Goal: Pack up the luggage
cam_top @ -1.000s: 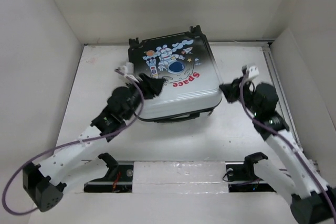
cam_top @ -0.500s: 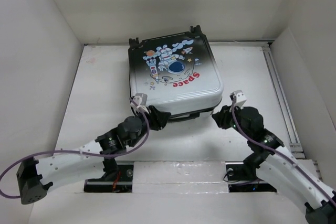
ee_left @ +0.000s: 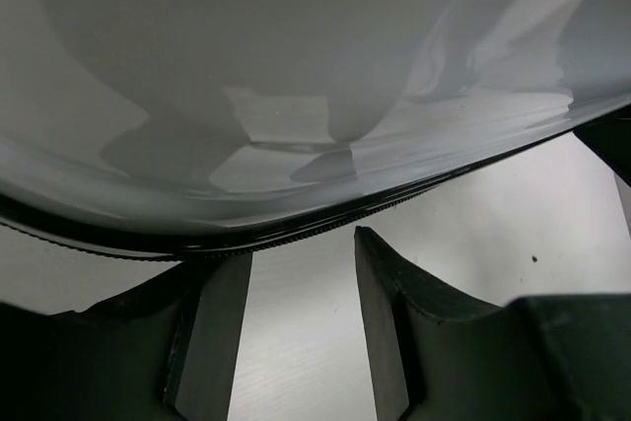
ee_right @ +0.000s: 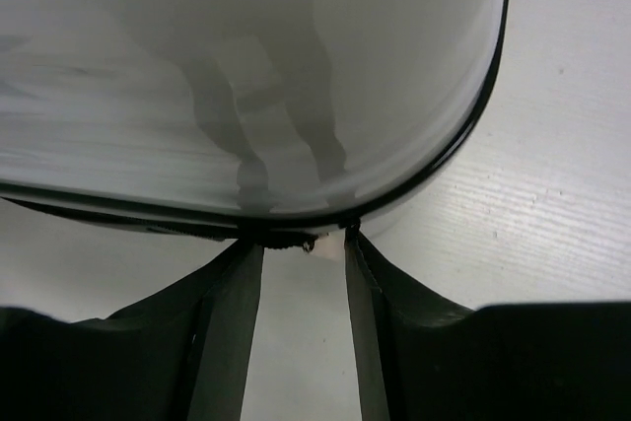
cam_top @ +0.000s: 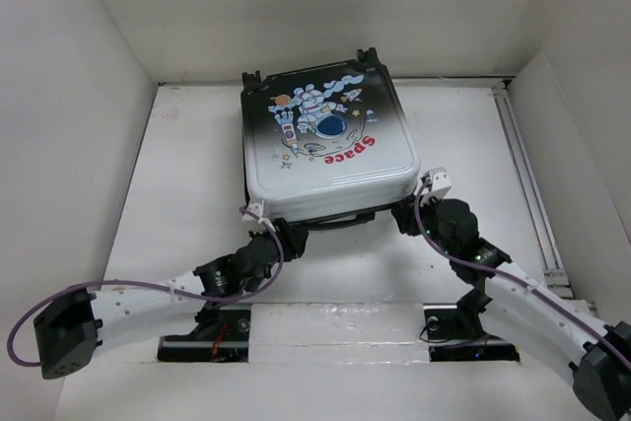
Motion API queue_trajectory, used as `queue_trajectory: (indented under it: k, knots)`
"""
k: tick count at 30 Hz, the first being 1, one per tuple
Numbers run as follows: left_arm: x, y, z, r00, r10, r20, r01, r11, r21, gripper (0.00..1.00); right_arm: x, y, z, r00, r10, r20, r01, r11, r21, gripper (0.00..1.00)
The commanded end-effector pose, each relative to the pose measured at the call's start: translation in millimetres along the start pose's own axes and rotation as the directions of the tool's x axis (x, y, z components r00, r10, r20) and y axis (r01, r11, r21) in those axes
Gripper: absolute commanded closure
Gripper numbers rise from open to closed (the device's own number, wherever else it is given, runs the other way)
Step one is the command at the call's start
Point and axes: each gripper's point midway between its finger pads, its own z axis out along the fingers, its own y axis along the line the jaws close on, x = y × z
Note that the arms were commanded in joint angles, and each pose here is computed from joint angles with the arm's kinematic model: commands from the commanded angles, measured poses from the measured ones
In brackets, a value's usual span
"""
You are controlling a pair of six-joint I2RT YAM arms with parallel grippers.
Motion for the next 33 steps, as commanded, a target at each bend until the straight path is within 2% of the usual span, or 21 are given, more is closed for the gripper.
queue_trajectory:
  k: [1,3,8,12,14,15,17,18,23,26,30,33]
  knots:
    - [-2,-7,5,0.999,-0.045,0.028,0.044,0.999,0.024,0.58,-35,8,10,0.988,-0.016,0.156,0.02,1.0,-0.023,0.55]
    - [1,-9,9,0.999,-0.029,0.018,0.028,0.999,0.025,0.58,-35,12,13,0.987,-0.025,0.156,0.032,0.999,-0.042,0.57]
    - [2,-11,15,1.0,0.0,0.018,0.0,1.0,0.008,0.57,-19,5,21,0.99,-0.016,0.139,0.019,1.0,-0.018,0.71]
    - [4,-7,19,1.0,0.005,0.016,-0.005,1.0,-0.009,0.57,-20,-1,21,0.985,-0.003,0.17,0.001,1.0,0.017,0.69]
    - [4,-7,21,1.0,-0.009,0.028,0.009,1.0,-0.008,0.57,-27,-6,21,0.978,0.008,0.208,-0.02,0.998,0.054,0.74]
    - [6,-5,22,1.0,-0.004,0.023,0.004,1.0,-0.014,0.57,-25,-6,20,0.977,0.008,0.215,-0.021,0.998,0.059,0.81]
    - [8,-3,22,1.0,0.001,0.018,-0.001,1.0,-0.02,0.58,-32,-9,20,0.967,0.013,0.256,-0.035,0.996,0.081,0.86]
    - [8,-3,22,1.0,0.001,0.018,-0.001,1.0,-0.02,0.58,-36,-10,20,0.962,0.016,0.272,-0.042,0.995,0.09,0.98]
    - [13,1,24,1.0,0.002,0.008,-0.002,0.999,-0.032,0.59,-37,-3,17,0.957,0.027,0.288,-0.05,0.996,0.072,1.0]
    - [17,1,28,1.0,0.004,0.007,-0.003,0.999,-0.034,0.61,-26,18,14,0.968,0.05,0.246,-0.049,0.999,-0.01,1.0]
    - [22,-6,40,1.0,0.03,-0.008,-0.03,0.999,-0.036,0.61,14,66,7,0.997,0.008,0.078,0.004,0.988,-0.157,1.0]
    - [27,-13,49,0.999,0.045,-0.022,-0.046,0.998,-0.038,0.61,26,91,3,1.0,-0.009,-0.008,0.007,0.98,-0.198,1.0]
